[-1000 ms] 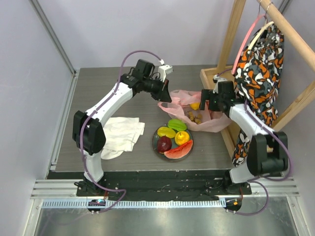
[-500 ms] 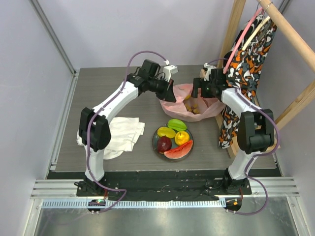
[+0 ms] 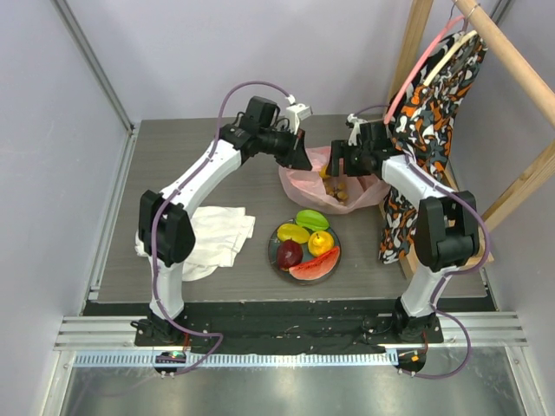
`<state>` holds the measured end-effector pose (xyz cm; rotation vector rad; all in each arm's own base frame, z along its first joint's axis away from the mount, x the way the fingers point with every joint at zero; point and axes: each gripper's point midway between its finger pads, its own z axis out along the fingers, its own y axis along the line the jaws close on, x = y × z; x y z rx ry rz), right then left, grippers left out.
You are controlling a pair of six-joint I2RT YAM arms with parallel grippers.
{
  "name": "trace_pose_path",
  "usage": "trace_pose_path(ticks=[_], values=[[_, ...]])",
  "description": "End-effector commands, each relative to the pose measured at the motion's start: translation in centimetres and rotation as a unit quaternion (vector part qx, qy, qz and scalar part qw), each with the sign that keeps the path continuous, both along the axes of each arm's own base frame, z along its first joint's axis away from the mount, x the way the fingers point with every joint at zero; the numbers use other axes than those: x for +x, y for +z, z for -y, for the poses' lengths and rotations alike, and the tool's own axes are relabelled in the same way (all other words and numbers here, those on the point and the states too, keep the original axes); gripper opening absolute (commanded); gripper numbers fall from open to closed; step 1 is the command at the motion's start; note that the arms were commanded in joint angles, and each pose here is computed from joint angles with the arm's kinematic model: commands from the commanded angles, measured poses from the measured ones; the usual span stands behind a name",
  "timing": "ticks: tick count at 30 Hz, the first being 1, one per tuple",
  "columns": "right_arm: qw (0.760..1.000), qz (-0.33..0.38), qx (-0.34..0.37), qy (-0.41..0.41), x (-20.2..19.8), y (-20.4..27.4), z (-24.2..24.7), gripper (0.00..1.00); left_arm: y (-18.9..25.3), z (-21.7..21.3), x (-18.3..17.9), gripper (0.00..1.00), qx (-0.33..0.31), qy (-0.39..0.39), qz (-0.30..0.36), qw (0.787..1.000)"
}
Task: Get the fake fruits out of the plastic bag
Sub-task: Take out the fake fruit from the plastic bag.
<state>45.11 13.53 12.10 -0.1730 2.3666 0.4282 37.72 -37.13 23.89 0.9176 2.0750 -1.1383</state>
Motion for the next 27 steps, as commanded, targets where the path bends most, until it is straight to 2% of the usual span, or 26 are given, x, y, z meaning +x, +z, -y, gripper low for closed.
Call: trace_pose_path(ticks=[1, 3, 9, 11, 12, 13, 15, 16, 17, 19, 20, 21, 24, 27], values=[[0.999, 0.025, 0.020, -0.021, 2.0, 1.2, -0.8, 0.82, 2.2, 0.2, 0.7, 0.00, -0.028, -0.001, 0.011, 1.000], [0.998, 0.026, 0.028, -0.045, 3.4, 1.0, -0.9, 0.89, 2.0, 0.3, 0.5, 0.00, -0.032, -0.004, 0.000, 0.999], [0.992, 0.012, 0.097, -0.083, 6.3, 0.5, -3.7, 0.98, 1.8, 1.2, 0.0, 0.00, -0.051, -0.017, -0.022, 0.998], [0.989, 0.002, 0.108, -0.101, 7.3, -1.2, -4.8, 1.00, 1.8, 1.9, -0.8, 0.00, -0.053, -0.028, -0.027, 0.998], [0.987, 0.008, 0.127, -0.102, 8.1, -0.4, -6.2, 0.99, 1.8, 2.2, -1.1, 0.00, -0.054, -0.033, -0.029, 0.998], [0.986, -0.003, 0.123, -0.113, 8.9, -2.4, -6.7, 1.00, 1.7, 2.5, -1.5, 0.00, -0.055, -0.039, -0.032, 0.997], [0.984, 0.023, 0.148, -0.101, 11.3, -1.0, -8.9, 1.00, 1.9, 3.5, -2.7, 0.00, -0.057, -0.052, -0.031, 0.997], [0.985, 0.008, 0.140, -0.096, 11.9, -4.0, -10.3, 0.99, 1.7, 3.7, -3.1, 0.00, -0.054, -0.054, -0.031, 0.997], [0.984, 0.030, 0.146, -0.101, 13.8, -2.4, -11.0, 0.97, 1.9, 4.1, -3.8, 0.00, -0.051, -0.061, -0.028, 0.996], [0.984, 0.011, 0.141, -0.111, 14.8, -5.6, -11.4, 0.90, 1.8, 4.2, -3.9, 0.00, -0.039, -0.061, -0.007, 0.997], [0.984, 0.026, 0.139, -0.106, 15.7, -5.1, -11.6, 0.83, 2.1, 4.0, -4.0, 0.00, -0.035, -0.058, -0.003, 0.998], [0.985, 0.037, 0.140, -0.099, 16.2, -5.1, -11.5, 0.63, 2.1, 3.9, -3.9, 0.00, -0.031, -0.055, 0.002, 0.998], [0.984, 0.048, 0.160, -0.060, 16.4, -4.8, -11.2, 0.39, 1.9, 3.1, -3.9, 0.00, -0.012, -0.047, 0.017, 0.999], [0.986, 0.055, 0.156, -0.016, 15.0, -3.0, -10.2, 0.29, 1.4, 2.6, -3.5, 0.00, 0.002, -0.035, 0.026, 0.999]])
